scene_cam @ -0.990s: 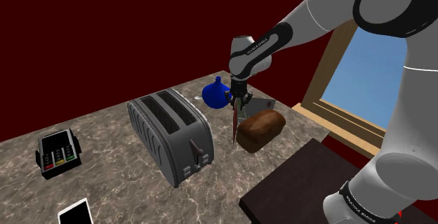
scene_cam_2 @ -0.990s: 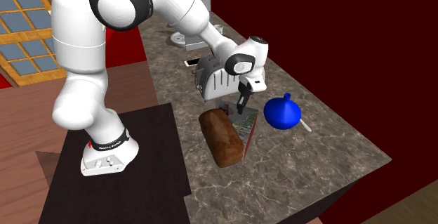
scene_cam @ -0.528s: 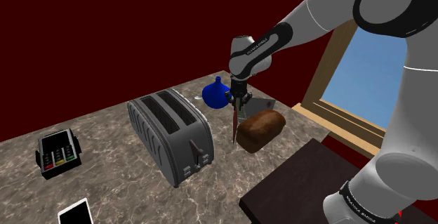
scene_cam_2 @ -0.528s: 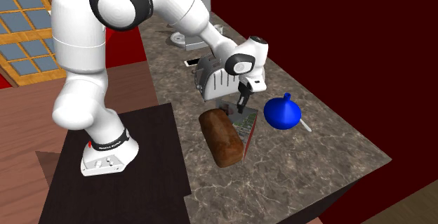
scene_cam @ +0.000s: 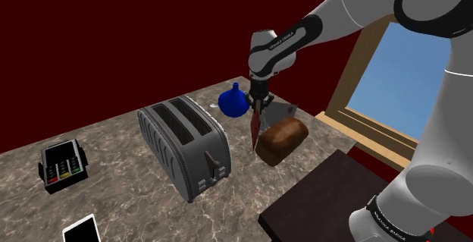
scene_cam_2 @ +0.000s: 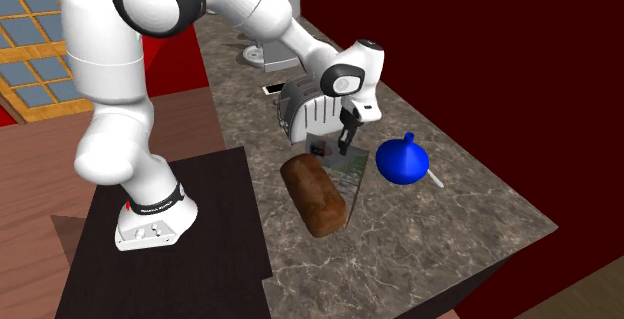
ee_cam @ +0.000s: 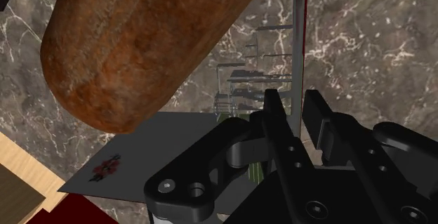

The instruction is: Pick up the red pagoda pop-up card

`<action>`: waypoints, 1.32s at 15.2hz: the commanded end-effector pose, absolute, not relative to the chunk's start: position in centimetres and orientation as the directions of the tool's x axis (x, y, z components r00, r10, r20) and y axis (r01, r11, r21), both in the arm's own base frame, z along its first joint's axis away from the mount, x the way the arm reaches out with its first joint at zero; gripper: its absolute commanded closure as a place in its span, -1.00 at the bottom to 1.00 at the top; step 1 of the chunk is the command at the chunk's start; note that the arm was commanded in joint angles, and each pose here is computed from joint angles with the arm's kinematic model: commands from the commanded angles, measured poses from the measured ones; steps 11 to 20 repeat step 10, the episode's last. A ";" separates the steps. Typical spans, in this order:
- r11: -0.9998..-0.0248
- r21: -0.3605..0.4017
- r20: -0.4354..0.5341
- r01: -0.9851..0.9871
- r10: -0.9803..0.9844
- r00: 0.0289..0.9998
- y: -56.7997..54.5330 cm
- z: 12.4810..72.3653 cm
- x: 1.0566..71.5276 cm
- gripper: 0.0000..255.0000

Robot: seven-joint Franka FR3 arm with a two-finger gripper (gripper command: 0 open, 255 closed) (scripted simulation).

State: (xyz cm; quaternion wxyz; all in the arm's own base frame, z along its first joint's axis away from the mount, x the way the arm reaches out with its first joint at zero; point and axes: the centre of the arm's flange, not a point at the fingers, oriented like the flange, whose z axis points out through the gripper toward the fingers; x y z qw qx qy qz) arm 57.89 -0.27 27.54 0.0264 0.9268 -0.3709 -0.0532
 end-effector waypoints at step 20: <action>-0.724 0.088 -0.079 -0.685 -0.690 0.719 -0.2 32.3 58.0 1.00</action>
